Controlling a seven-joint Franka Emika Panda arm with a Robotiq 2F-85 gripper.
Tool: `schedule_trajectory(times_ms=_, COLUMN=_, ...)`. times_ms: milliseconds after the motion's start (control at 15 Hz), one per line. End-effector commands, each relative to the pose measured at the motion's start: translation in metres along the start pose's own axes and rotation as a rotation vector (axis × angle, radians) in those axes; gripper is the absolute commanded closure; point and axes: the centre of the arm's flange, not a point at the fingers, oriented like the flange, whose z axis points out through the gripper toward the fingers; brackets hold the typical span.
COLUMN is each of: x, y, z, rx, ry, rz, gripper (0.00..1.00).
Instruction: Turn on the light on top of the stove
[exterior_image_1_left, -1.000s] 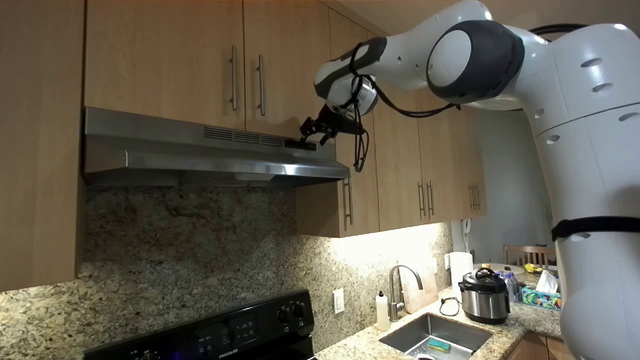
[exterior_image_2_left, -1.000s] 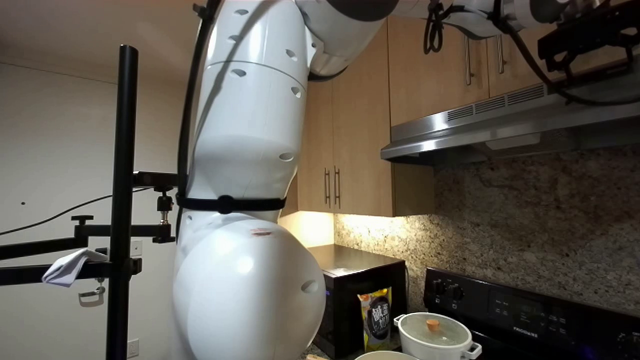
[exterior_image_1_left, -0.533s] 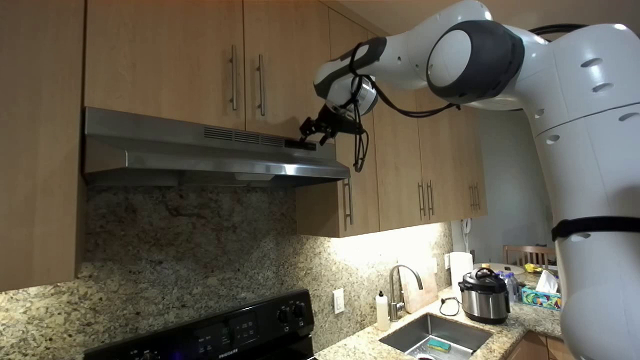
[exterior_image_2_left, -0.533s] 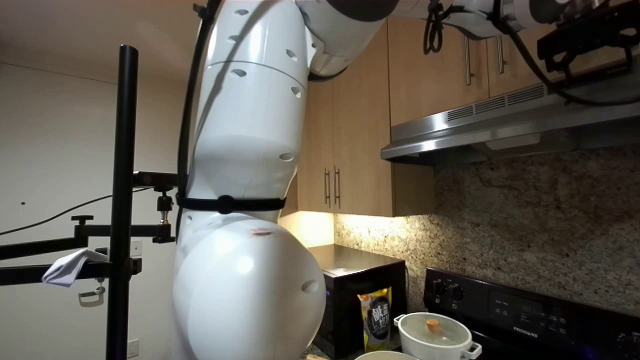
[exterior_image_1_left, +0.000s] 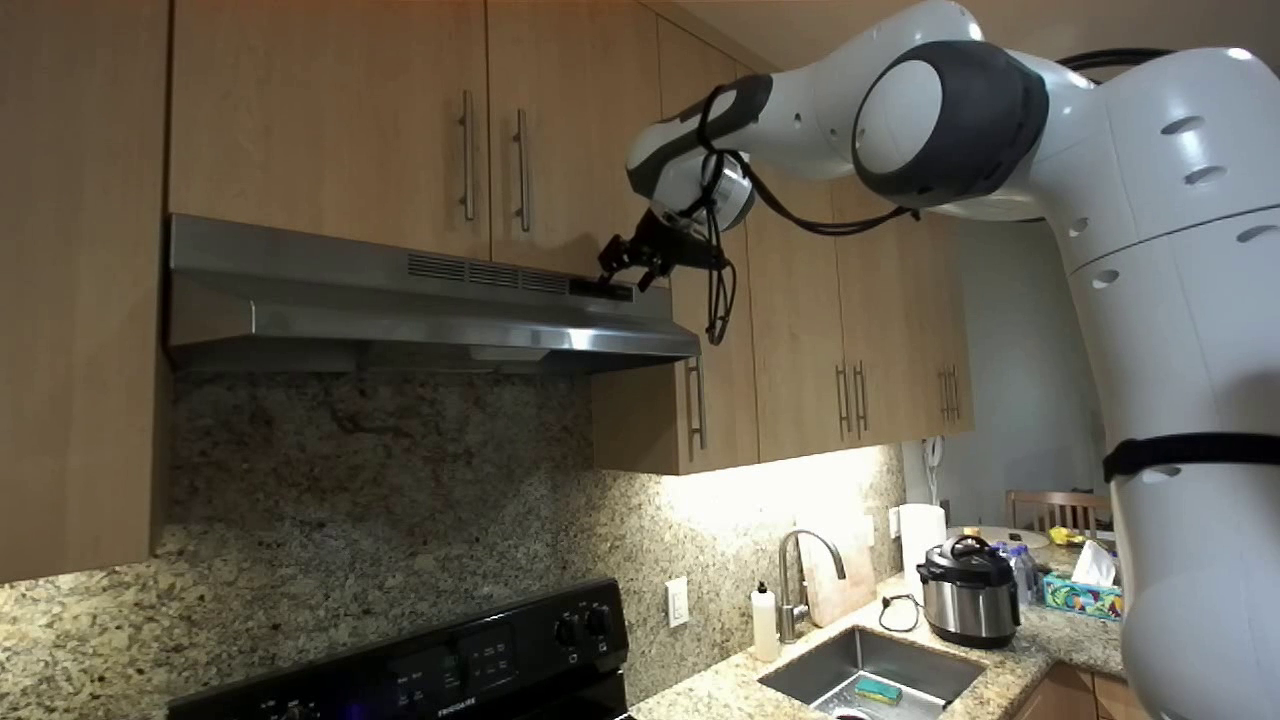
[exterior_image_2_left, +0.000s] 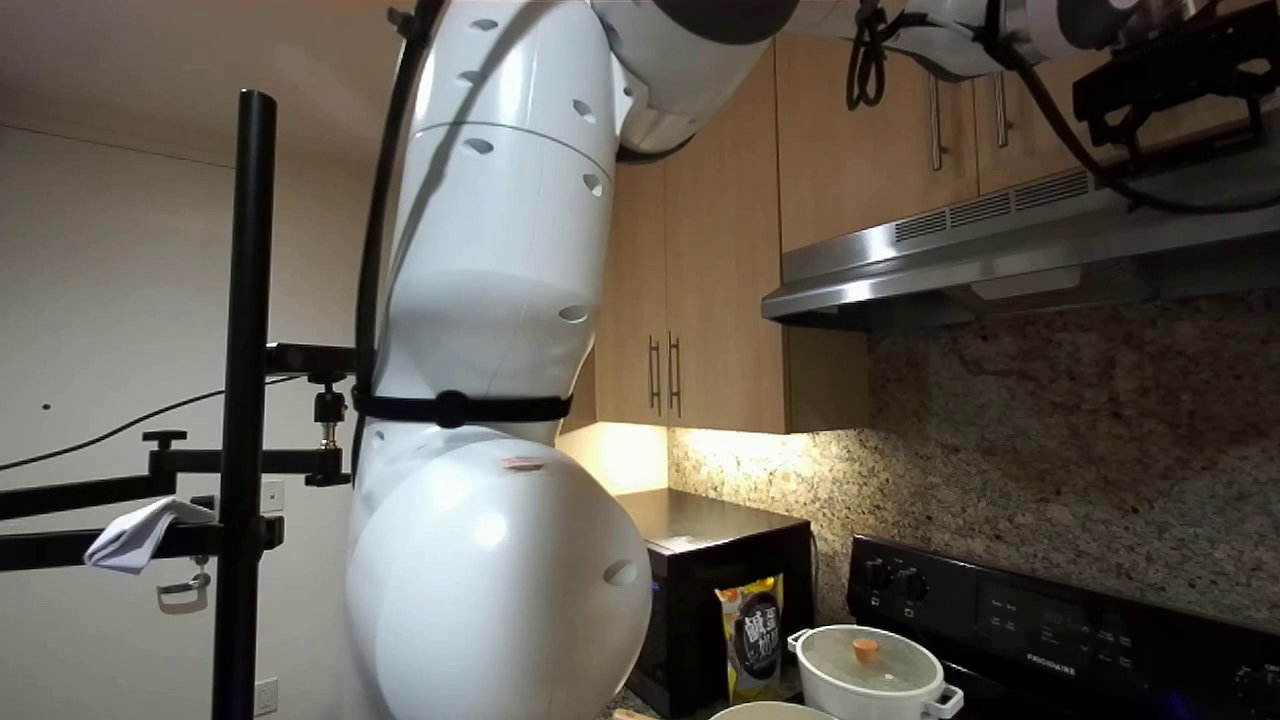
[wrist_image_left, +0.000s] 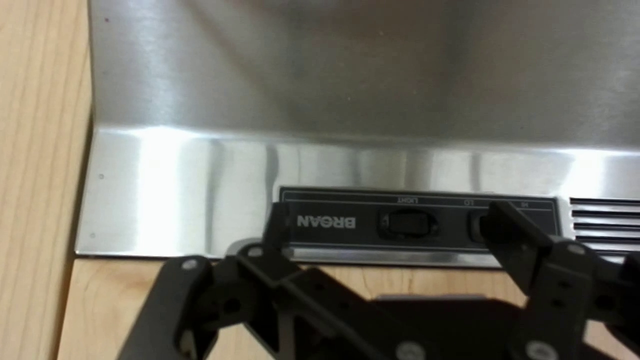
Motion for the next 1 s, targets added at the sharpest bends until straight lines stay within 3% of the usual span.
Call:
schedule_trajectory(times_ms=0, x=0.0031, y=-0.001, z=0.0029, rx=0.003, ry=-0.004, rz=0.0, gripper=0.0)
schedule_trajectory(times_ms=933, x=0.0042, y=-0.0024, z=0.0105, rx=0.009, ry=-0.005, rz=-0.004, gripper=0.0)
